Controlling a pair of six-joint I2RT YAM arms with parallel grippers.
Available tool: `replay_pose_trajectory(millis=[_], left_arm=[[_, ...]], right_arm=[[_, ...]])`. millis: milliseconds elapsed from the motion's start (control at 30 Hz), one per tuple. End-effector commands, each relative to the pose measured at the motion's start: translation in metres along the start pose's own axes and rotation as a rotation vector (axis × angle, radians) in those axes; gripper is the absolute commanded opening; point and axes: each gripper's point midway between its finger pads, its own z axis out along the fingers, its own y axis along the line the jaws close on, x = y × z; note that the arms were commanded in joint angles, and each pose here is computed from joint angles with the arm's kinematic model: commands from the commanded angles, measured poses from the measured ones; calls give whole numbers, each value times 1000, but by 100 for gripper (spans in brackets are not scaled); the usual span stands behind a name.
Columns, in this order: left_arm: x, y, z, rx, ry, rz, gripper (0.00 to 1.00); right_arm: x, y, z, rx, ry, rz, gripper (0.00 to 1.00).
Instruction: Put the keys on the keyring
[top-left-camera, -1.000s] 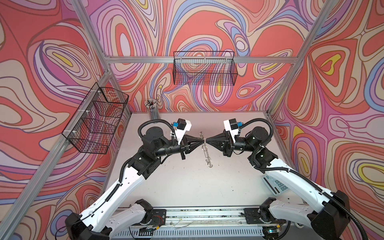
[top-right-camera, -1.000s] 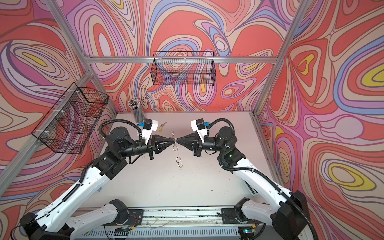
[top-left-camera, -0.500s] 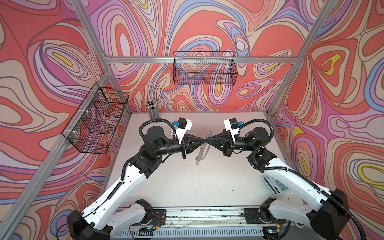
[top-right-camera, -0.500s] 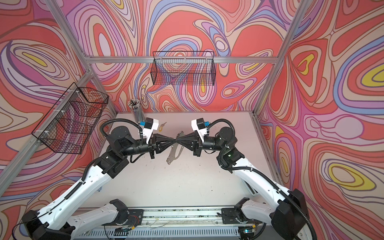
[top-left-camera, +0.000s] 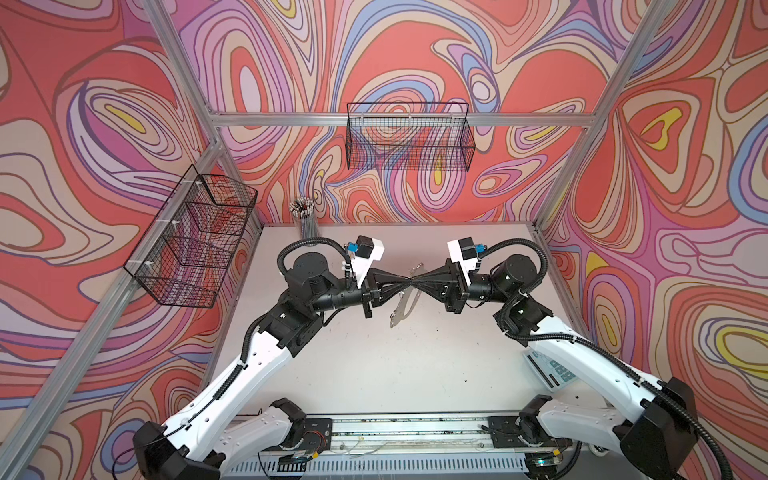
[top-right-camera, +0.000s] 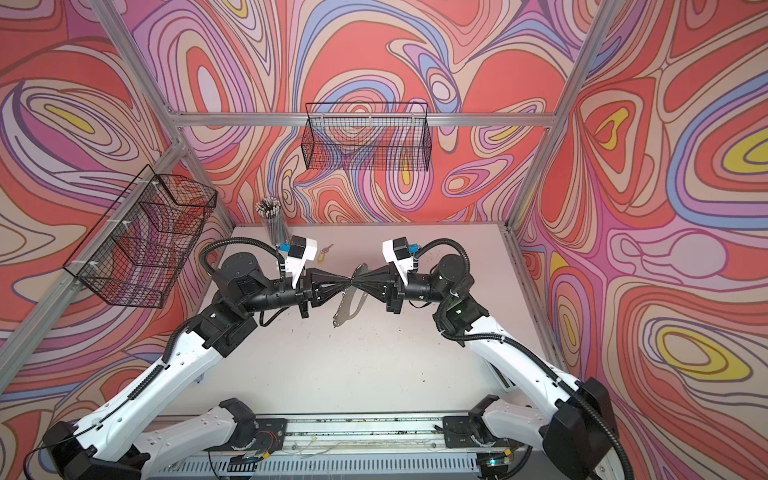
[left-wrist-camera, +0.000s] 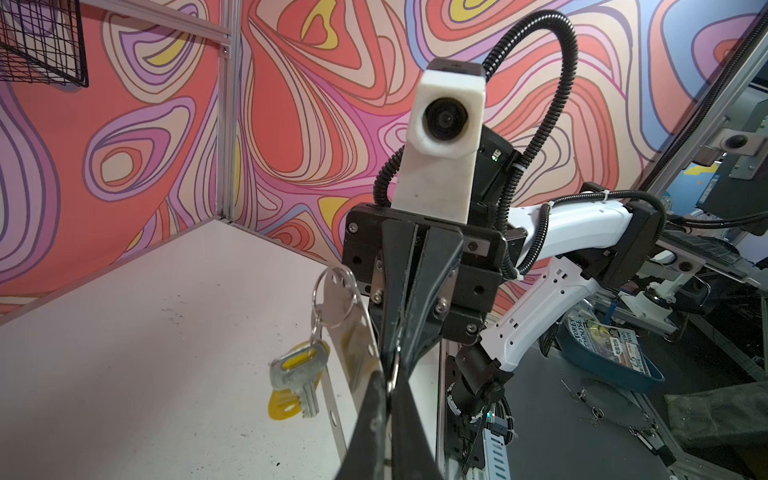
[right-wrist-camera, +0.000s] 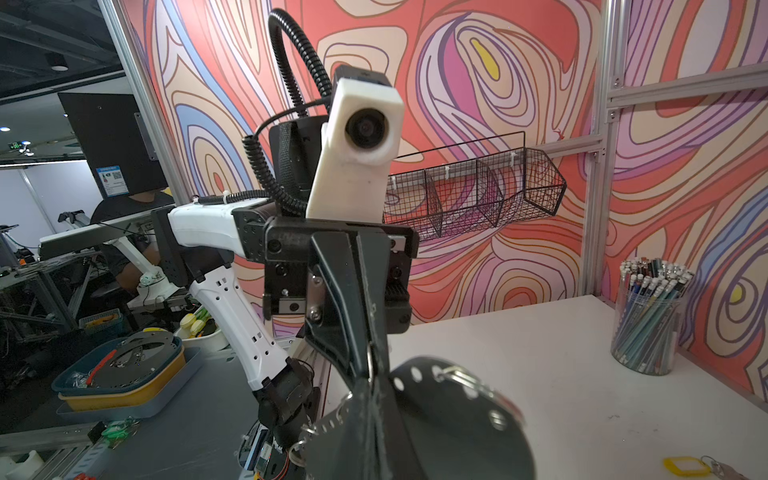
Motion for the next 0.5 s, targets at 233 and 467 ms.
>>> replay_pose_trajectory(millis=[233,467], left_arm=[[-6,-2,-8,-48,-32,51,0],[-5,-3,-9,-51,-31,51,0]], right_arm=[[-1,-8,-12,139,-48,-22,30],[-5,-17,-19,205,-72,-12,33]])
